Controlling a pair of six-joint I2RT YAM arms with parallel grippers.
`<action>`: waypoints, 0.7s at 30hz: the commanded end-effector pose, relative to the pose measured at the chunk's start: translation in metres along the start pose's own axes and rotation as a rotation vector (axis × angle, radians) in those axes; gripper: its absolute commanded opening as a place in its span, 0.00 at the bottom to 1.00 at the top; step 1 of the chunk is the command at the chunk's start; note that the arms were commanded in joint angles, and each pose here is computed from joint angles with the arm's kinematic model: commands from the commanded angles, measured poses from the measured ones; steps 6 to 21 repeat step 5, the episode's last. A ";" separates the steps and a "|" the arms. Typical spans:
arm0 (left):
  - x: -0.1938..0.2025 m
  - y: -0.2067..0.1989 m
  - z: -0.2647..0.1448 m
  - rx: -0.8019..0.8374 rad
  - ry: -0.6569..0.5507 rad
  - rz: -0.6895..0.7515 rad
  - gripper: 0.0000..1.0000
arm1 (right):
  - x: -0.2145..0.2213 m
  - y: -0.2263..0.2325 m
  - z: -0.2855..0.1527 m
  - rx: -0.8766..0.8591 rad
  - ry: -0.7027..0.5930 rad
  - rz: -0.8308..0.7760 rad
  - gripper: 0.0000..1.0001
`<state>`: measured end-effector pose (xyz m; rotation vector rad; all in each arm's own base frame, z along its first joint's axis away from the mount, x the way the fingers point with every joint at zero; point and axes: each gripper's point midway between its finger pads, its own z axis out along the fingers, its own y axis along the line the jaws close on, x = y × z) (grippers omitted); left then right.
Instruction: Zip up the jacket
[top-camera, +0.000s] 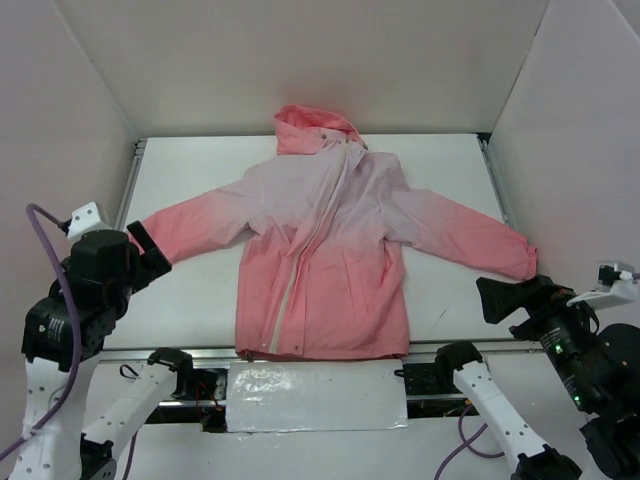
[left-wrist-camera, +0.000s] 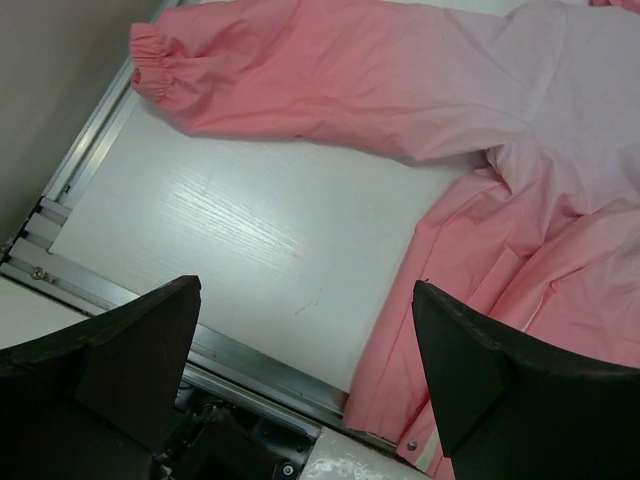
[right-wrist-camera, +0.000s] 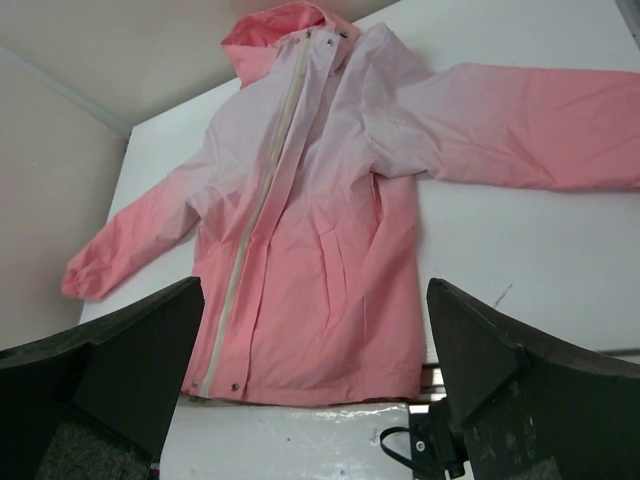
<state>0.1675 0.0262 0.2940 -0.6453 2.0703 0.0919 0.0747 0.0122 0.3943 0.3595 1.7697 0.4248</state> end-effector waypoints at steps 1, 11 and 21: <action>0.000 0.013 -0.007 -0.053 -0.001 -0.018 0.99 | 0.018 -0.019 0.005 0.084 0.072 -0.026 1.00; -0.004 0.017 -0.012 -0.055 -0.026 -0.039 1.00 | 0.019 -0.015 0.006 0.063 0.089 -0.030 1.00; -0.004 0.017 -0.012 -0.055 -0.026 -0.039 1.00 | 0.019 -0.015 0.006 0.063 0.089 -0.030 1.00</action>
